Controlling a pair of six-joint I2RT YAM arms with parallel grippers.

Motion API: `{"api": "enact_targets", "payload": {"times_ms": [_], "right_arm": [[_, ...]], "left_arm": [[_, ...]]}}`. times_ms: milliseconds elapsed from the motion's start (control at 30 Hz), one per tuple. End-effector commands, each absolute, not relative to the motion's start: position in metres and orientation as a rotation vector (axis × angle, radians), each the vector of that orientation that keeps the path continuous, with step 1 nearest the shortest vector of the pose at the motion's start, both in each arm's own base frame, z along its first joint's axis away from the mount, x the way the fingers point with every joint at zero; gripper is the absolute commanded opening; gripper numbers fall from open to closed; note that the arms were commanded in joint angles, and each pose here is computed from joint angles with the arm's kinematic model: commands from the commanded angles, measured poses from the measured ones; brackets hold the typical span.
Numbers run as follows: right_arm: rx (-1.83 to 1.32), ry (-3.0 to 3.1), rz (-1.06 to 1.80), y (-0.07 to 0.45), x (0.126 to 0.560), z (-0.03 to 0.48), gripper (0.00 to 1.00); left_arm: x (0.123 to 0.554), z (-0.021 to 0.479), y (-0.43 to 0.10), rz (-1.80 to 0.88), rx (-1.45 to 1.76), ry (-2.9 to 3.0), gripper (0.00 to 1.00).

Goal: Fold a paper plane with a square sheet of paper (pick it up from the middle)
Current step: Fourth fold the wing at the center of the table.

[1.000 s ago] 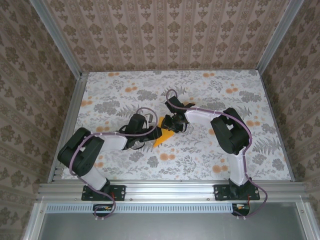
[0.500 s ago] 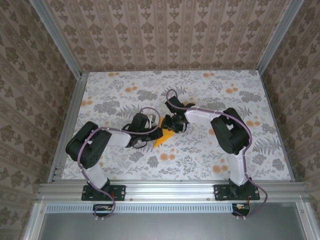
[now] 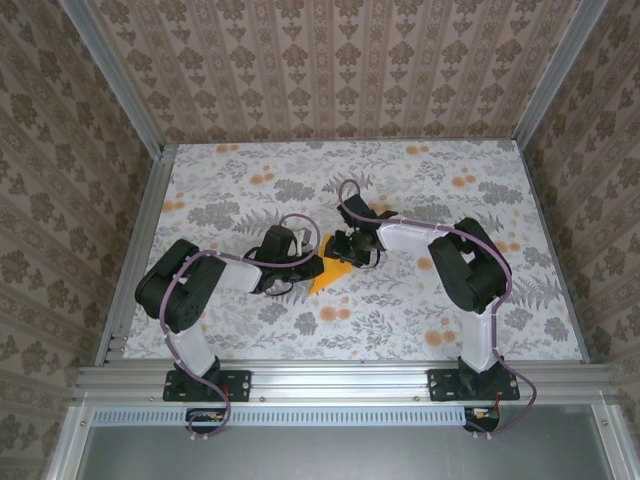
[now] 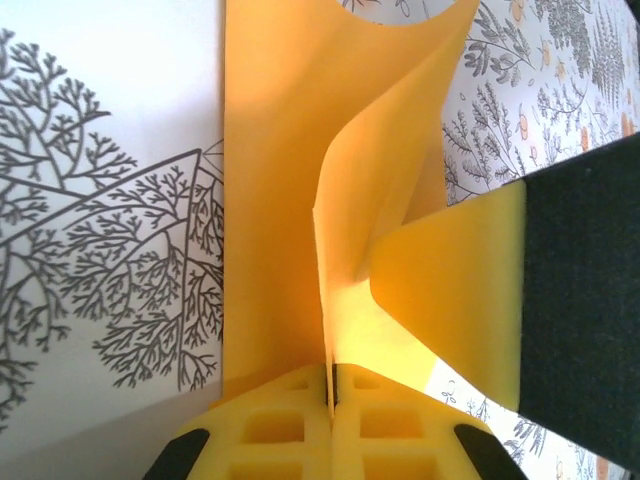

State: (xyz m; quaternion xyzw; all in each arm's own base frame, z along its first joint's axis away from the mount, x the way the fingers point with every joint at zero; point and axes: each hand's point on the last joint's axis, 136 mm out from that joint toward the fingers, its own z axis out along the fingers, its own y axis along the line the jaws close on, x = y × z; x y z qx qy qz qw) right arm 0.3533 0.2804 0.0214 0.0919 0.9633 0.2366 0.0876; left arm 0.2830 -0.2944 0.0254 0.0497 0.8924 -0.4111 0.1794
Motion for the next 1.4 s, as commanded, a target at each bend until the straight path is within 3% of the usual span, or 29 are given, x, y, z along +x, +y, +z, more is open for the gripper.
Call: {"api": "enact_targets", "payload": {"times_ms": [0,200,467,900,1367], "right_arm": [[0.262,2.946,0.628,0.26,0.335,0.005,0.48],[0.228,2.933,0.641,0.262,0.337,0.007,0.5],[0.286,3.007,0.473,0.244,0.33,-0.016,0.44],[0.355,3.063,0.292,0.224,0.32,-0.031,0.4],[0.369,3.067,0.292,0.224,0.319,-0.034,0.4]], "left_arm": [[0.281,0.02,-0.295,-1.191,0.144,2.547,0.04],[0.28,0.018,-0.298,-1.214,0.151,2.554,0.04],[0.278,0.019,-0.302,-1.244,0.168,2.558,0.06],[0.276,0.054,-0.291,-1.194,0.166,2.519,0.2],[0.26,0.067,-0.307,-1.232,0.256,2.493,0.19]]}}
